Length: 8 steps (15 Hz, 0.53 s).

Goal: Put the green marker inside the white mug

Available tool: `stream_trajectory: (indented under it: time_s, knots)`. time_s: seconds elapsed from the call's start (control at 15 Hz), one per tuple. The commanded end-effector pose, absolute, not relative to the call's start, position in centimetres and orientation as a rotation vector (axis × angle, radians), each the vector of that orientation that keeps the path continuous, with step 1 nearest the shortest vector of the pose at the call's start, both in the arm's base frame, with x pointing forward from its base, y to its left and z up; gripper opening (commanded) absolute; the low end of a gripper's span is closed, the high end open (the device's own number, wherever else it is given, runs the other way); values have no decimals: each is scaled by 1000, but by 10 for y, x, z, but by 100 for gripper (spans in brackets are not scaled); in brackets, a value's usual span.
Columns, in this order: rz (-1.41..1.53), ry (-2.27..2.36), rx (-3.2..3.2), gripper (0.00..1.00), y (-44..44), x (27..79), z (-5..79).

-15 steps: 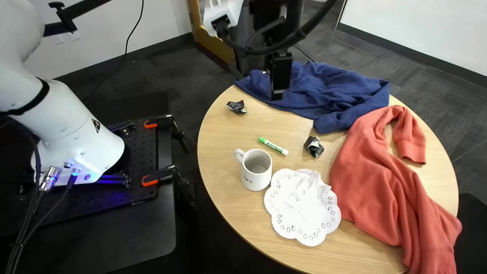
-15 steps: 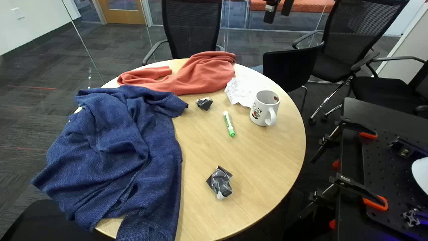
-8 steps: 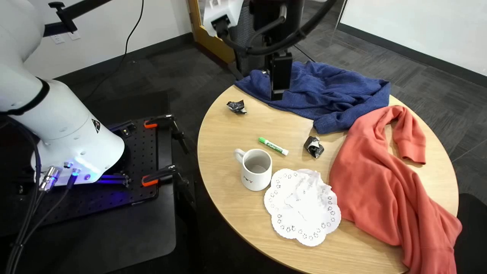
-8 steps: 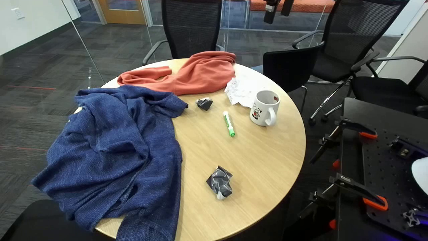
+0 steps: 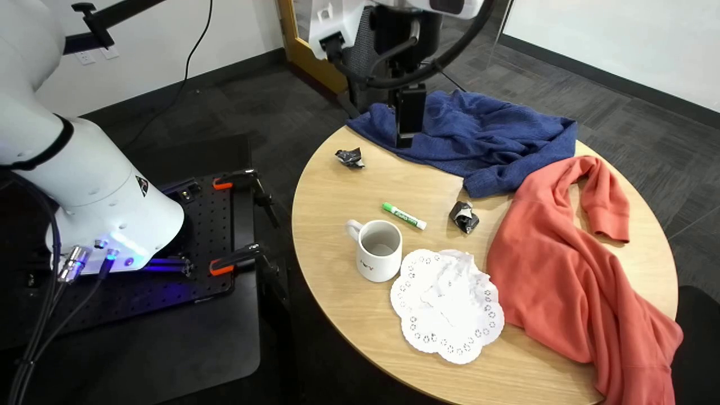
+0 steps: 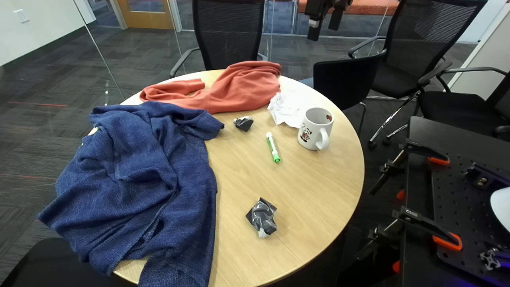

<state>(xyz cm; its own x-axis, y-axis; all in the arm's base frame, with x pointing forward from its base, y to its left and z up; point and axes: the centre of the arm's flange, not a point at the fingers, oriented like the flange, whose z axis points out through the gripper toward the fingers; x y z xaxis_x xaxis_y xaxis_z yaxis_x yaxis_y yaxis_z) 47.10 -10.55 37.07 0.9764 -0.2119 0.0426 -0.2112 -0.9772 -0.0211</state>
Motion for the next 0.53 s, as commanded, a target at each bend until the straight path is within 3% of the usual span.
stream_trajectory:
  time_s: [0.0,0.47]
  knots:
    - [-81,457,-3096,100,-81,482,345]
    - [-120,755,-3028,100,-68,502,272]
